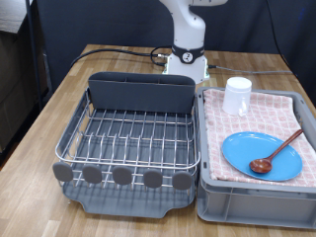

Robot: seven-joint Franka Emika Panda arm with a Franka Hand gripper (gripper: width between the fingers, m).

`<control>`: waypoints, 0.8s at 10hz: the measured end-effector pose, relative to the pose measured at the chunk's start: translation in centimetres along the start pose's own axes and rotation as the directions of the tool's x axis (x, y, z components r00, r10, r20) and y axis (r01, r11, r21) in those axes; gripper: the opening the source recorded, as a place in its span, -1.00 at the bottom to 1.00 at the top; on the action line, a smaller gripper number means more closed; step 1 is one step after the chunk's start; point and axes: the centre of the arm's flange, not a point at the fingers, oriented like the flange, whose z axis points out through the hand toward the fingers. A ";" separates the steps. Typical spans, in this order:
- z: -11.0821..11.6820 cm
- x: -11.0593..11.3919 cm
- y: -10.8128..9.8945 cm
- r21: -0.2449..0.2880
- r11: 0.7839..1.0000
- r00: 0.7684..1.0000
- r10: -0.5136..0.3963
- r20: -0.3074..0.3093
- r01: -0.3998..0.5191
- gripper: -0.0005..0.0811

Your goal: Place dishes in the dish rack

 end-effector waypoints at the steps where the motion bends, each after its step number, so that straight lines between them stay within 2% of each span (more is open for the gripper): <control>1: 0.0 -0.4 -0.6 -0.004 1.000 1.000 0.011 -0.005 -0.011 0.98; 4: -0.2 -2.2 -4.6 0.007 0.994 0.994 0.108 0.004 -0.108 0.98; 6: 0.1 -2.6 -7.6 0.040 0.982 0.983 0.186 0.010 -0.186 0.98; 8: 0.9 -2.8 -10.4 0.048 0.974 0.975 0.222 0.009 -0.222 0.98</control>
